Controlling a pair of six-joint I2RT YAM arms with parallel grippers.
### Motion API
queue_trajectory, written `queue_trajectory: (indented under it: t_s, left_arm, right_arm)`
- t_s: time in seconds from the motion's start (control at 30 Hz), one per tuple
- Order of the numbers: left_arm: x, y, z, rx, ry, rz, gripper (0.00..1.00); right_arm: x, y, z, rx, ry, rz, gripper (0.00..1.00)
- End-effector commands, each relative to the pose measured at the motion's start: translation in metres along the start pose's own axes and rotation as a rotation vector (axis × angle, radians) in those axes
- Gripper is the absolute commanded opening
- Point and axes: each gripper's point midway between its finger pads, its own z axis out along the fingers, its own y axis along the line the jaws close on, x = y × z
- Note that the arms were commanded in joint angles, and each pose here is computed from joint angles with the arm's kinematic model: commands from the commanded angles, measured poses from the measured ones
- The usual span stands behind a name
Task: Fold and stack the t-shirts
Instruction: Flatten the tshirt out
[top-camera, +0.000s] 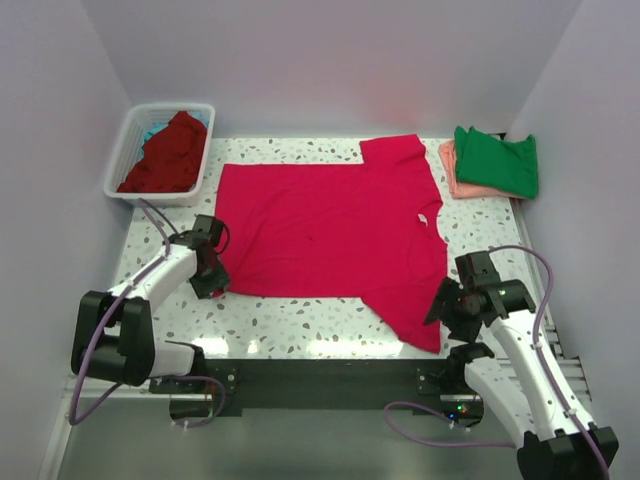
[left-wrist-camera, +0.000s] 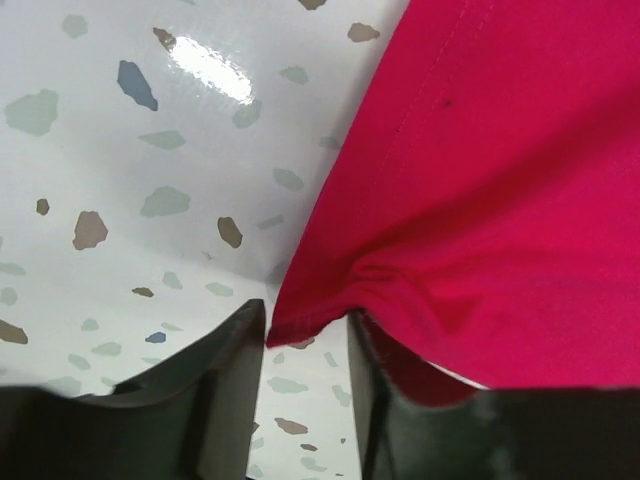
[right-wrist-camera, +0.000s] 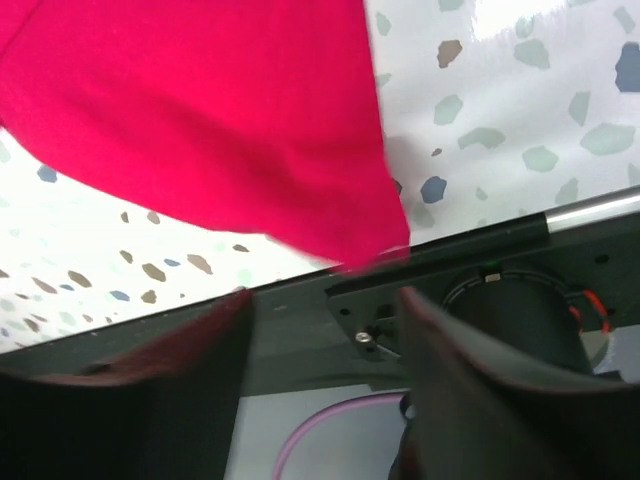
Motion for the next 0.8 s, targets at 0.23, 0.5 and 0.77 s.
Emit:
queue_trajectory:
  t_s: [0.23, 0.5, 0.77]
  left_arm:
    - [-0.033, -0.021, -0.032, 0.121, -0.133, 0.023, 0.53]
    - [-0.061, -0.056, -0.074, 0.265, -0.301, 0.155, 0.55]
    - [-0.066, -0.057, -0.079, 0.265, -0.321, 0.106, 0.55]
  right_arm:
    - [-0.006, 0.016, -0.011, -0.107, -0.047, -0.049, 0.66]
    - [-0.015, 0.032, -0.001, -0.138, -0.044, -0.141, 0.48]
    - [-0.043, 0.055, -0.019, -0.191, -0.184, -0.094, 0.45]
